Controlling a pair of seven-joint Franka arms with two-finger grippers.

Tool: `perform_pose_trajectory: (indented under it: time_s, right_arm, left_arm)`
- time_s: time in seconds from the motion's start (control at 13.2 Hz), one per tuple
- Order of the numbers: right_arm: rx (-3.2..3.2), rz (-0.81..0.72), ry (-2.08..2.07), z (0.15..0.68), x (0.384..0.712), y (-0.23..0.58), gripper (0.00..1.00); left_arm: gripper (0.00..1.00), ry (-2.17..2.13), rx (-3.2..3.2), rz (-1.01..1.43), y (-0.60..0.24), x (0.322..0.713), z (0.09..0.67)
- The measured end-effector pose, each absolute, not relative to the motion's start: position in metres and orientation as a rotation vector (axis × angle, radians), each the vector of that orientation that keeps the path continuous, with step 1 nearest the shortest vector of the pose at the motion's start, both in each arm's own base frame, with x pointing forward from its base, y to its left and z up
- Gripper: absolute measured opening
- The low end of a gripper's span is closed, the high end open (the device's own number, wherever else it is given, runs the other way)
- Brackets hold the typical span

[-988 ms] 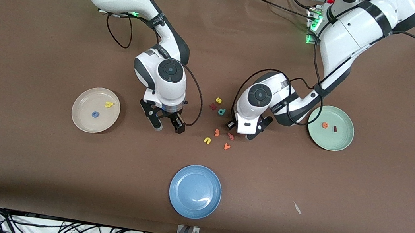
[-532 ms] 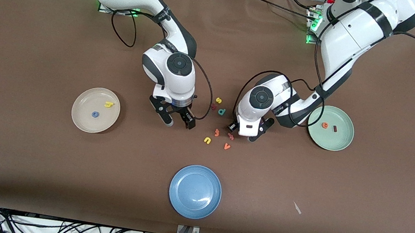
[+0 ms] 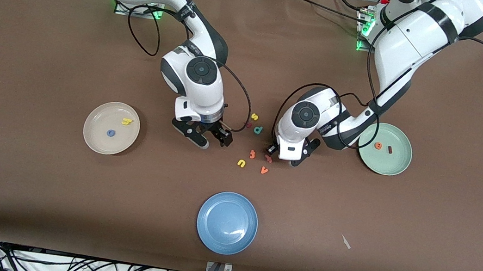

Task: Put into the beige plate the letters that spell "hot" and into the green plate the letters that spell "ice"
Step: 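Carry the teal c to the green plate with the left gripper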

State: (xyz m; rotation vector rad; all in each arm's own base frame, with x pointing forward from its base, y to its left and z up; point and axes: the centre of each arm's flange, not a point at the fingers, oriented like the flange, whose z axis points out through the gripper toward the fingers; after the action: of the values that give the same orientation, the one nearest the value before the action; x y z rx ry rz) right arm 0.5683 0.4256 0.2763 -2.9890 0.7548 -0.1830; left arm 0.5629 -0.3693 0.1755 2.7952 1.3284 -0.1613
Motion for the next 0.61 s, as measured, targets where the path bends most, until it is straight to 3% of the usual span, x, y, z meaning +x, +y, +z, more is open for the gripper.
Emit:
perform_pose_trajectory:
  time_s: [0.3, 0.61]
  right_arm:
    - [-3.013, -0.179, 0.698, 0.279, 0.576, 0.415, 0.98]
    - [-3.012, -0.172, 0.675, 0.280, 0.571, 0.422, 0.98]
  left_arm:
    - [0.25, 1.184, 2.961, -0.374, -0.315, 0.580, 0.223]
    - [0.25, 0.880, 3.081, -0.688, -0.179, 0.599, 0.277]
